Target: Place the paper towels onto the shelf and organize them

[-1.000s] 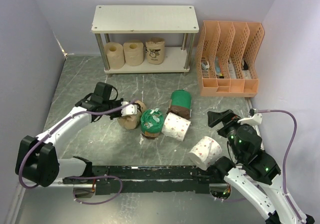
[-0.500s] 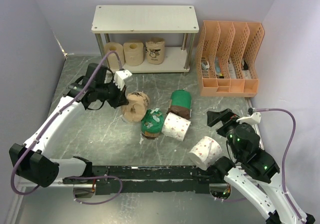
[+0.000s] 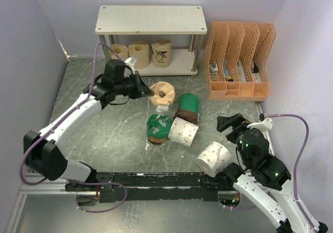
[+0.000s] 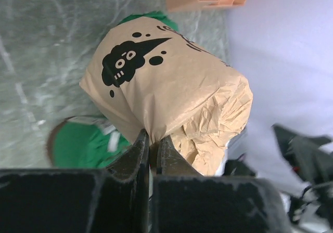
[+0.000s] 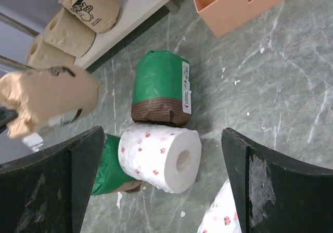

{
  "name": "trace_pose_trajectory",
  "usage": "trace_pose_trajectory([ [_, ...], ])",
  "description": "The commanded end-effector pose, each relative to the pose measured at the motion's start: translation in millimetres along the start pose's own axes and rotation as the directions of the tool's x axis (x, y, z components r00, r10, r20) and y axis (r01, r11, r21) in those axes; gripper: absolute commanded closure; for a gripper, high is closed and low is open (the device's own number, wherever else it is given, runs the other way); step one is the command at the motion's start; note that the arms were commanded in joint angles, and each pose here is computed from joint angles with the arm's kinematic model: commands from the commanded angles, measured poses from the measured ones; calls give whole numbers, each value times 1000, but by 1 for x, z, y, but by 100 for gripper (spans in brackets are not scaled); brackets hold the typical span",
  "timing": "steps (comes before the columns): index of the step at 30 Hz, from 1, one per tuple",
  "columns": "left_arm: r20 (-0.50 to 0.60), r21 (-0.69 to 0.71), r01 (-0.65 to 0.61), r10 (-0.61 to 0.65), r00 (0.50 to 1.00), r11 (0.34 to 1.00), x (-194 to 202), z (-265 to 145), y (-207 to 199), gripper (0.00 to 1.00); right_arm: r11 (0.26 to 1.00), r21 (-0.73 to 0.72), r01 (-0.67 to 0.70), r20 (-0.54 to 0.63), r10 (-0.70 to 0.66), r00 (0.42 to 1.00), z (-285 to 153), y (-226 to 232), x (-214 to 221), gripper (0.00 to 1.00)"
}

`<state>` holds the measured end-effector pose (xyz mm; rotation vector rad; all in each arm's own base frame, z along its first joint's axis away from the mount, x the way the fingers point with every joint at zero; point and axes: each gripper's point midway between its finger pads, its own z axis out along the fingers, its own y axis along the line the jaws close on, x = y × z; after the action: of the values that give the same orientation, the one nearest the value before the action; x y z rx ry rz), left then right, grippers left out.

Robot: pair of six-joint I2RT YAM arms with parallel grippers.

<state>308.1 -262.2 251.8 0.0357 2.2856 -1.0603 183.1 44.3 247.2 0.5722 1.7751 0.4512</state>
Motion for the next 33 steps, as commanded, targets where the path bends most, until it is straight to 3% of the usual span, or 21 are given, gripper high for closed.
trace_pose_trajectory([
  [1, 156, 97, 314, -327, 932, 944, -51, 41, -44, 93, 999, 20, -36, 21, 36, 999, -5, -4, -7, 5],
  [4, 225, 104, 392, -405, 886, 914, -68, 73, -47, 93, 998, 33, -50, 28, 49, 998, -6, -7, -9, 5],
  [13, 408, 185, 455, -489, 771, 871, -137, 148, -54, 93, 996, 75, -52, 40, 49, 998, -4, -12, -10, 5],
  [20, 436, 234, 450, -507, 744, 862, -175, 191, -61, 93, 994, 97, -60, 40, 57, 998, -5, -15, -10, 5],
  [25, 484, 233, 453, -507, 713, 860, -197, 207, -37, 93, 994, 93, -60, 45, 56, 997, -6, -15, -12, 5],
  [33, 516, 196, 459, -489, 704, 867, -196, 217, -7, 93, 993, 114, -21, 36, 17, 999, 1, -14, -8, 4],
])
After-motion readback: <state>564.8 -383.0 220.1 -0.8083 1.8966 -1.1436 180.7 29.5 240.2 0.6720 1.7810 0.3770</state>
